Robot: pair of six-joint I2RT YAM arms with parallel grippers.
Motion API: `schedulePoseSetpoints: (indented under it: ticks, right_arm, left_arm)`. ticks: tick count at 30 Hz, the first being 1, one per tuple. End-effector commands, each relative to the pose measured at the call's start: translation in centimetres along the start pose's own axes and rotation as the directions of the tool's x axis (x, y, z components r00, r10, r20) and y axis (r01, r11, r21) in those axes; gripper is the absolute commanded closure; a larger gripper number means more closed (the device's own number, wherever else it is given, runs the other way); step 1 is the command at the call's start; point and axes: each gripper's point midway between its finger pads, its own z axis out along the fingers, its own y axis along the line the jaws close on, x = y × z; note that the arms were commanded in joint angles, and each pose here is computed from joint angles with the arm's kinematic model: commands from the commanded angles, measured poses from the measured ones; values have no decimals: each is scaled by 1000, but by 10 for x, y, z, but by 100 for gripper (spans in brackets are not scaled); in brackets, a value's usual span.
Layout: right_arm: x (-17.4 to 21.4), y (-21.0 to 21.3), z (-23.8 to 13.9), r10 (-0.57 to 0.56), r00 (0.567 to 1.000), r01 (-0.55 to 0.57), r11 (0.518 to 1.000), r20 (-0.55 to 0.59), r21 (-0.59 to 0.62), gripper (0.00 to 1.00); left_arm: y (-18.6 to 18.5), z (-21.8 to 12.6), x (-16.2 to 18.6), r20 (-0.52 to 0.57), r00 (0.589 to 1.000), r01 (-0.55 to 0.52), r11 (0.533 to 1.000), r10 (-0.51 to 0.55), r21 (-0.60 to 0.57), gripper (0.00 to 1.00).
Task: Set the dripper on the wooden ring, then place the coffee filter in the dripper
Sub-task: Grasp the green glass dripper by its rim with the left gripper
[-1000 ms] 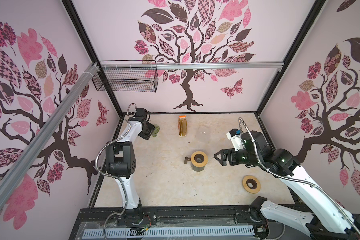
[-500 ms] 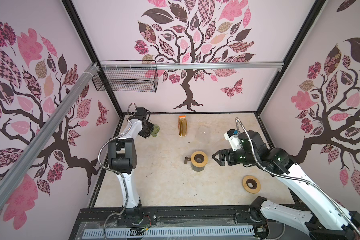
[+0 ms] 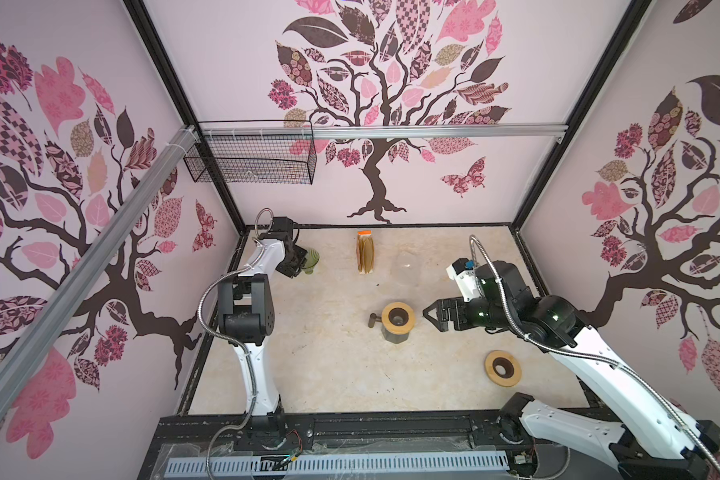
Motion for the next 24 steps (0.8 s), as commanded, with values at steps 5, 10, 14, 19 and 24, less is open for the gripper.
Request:
schedulePoseSetpoints:
  ticks: [5, 10, 14, 19, 24]
  right_arm:
    - [-1, -1, 2, -4, 1000, 4, 1000, -1, 3, 0]
    - [-2, -3, 2, 0, 1000, 0, 1000, 5, 12, 0]
    - [-3, -3, 1, -2, 1000, 2, 1000, 10, 12, 0]
    - [-5, -3, 0, -4, 1000, 3, 1000, 16, 16, 0]
    - [-5, -4, 1, -7, 1000, 7, 1000, 17, 20, 0]
  left_arm:
    - [-12, -3, -12, 20, 1000, 5, 1000, -6, 27, 85]
    - [-13, -2, -11, 11, 1000, 0, 1000, 0, 28, 91]
    - [-14, -5, -11, 6, 1000, -5, 999, 5, 32, 98]
    - [-18, -17, -8, -4, 1000, -3, 998, 3, 66, 100]
    - [-16, -30, 0, -58, 998, 5, 994, 1, 109, 100]
